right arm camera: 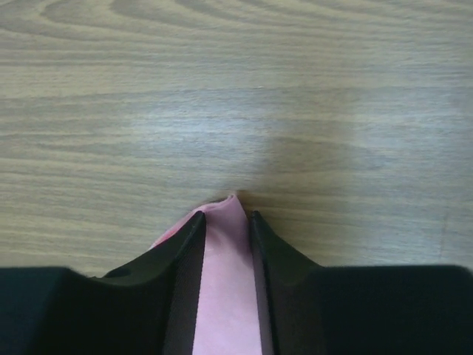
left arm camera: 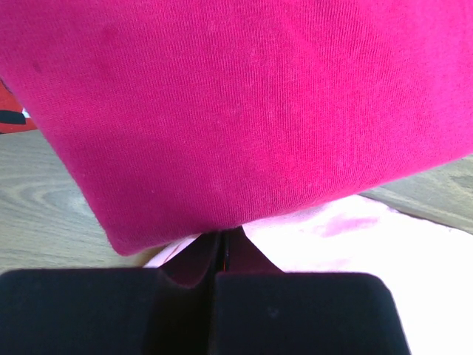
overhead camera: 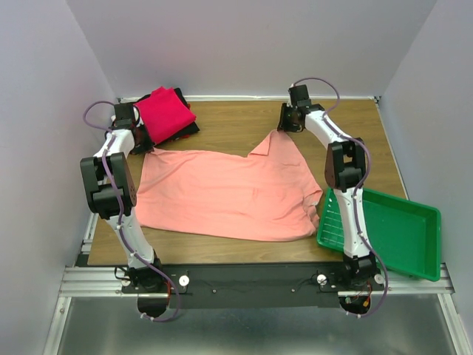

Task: Fold and stack the t-shirts
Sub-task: Fold the tshirt

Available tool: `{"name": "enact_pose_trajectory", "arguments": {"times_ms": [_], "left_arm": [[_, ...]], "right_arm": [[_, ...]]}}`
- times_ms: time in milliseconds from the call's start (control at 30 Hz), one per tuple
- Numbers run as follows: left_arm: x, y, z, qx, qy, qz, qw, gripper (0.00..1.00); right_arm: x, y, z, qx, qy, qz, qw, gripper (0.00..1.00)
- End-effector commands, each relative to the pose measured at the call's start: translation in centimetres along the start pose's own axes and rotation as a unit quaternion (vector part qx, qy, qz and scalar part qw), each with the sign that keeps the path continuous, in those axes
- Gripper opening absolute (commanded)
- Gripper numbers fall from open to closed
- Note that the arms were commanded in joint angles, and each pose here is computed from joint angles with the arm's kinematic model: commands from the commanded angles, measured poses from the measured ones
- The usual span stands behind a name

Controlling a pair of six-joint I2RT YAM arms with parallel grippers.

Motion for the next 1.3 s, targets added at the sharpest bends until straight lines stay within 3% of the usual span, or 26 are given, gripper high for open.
{"name": "enact_pose_trajectory", "arguments": {"times_ms": [0,33,100,500,933,1133,1267], "left_arm": [[-0.8,-0.6,-0.1,0.006,0.011,-0.006,1.000,0.00],[-0.7,-0.6,0.0,0.006,0.010,-0.004,1.000,0.00],[-0.7,-0.5,-0.1,0.008,0.014,-0.001,1.000,0.00],[-0.1,-1.2,-1.3,0.027,0.082,0.019,0.996,0.00],[0.1,-3.5,-3.1,0.025,0.211,0.023,0.977,0.00],[0.0,-2.6,-2.0,0.036,0.210,0.035,0.976,0.00],[-0.4,-2.4,-0.8,0.034,0.179,0.029,0.983,0.00]], "right_arm": [[1.7,2.1,0.7,-0.014,-0.002,0.031,0.999,0.32],[1.8,2.2,0.6,-0.011,0.003,0.033,0.999,0.12],[1.7,2.3,0.4,-0.006,0.015,0.032,0.999,0.00],[0.5,-1.6,-3.1,0.024,0.084,-0.028,0.996,0.00],[-2.4,-7.0,-4.5,0.034,0.053,-0.104,0.993,0.00],[-5.3,-5.6,-3.3,0.038,0.013,-0.074,0.996,0.00],[-9.6,-5.0,-2.3,0.034,0.003,-0.071,0.997,0.00]]}}
Point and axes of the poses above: each gripper's point midway between its finger pads, its own x axis out along the fingers, its own z axis along the line the jaws close on, y = z × x, the point moved 9 cm from there along -x, back along the fingers, and after that the axes turned 7 degrees about -x, right-handed, at the moved point
